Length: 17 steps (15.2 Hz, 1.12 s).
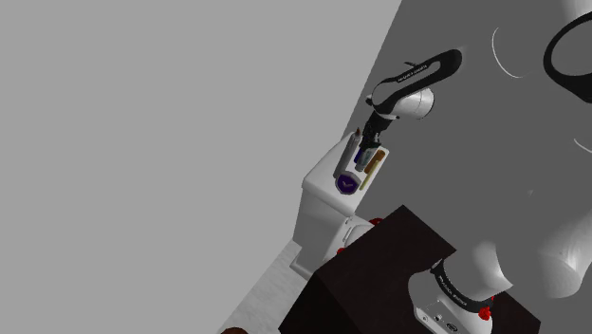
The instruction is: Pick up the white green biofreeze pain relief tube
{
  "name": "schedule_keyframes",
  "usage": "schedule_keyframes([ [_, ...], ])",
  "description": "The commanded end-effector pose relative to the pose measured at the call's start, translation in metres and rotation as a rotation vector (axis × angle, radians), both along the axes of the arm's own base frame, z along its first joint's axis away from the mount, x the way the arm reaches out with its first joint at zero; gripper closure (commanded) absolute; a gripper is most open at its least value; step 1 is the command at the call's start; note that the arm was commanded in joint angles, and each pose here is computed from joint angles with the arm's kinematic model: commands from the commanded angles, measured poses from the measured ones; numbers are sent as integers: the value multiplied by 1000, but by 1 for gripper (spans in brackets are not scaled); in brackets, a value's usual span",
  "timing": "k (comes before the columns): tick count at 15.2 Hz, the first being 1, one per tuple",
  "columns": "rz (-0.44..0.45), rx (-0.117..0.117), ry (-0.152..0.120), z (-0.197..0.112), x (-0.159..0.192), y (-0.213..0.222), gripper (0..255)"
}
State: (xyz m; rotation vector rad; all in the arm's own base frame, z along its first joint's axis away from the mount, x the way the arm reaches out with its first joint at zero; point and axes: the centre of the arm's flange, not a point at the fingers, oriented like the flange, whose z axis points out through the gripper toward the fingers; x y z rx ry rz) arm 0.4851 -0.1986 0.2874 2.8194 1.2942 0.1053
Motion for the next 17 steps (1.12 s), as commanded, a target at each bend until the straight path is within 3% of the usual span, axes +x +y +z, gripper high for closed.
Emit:
schedule_keyframes([
  [1,0,0,1,0,0,0,255],
  [3,-1,0,1,-1,0,-1,255],
  [17,-1,0,1,73,0,-1,255],
])
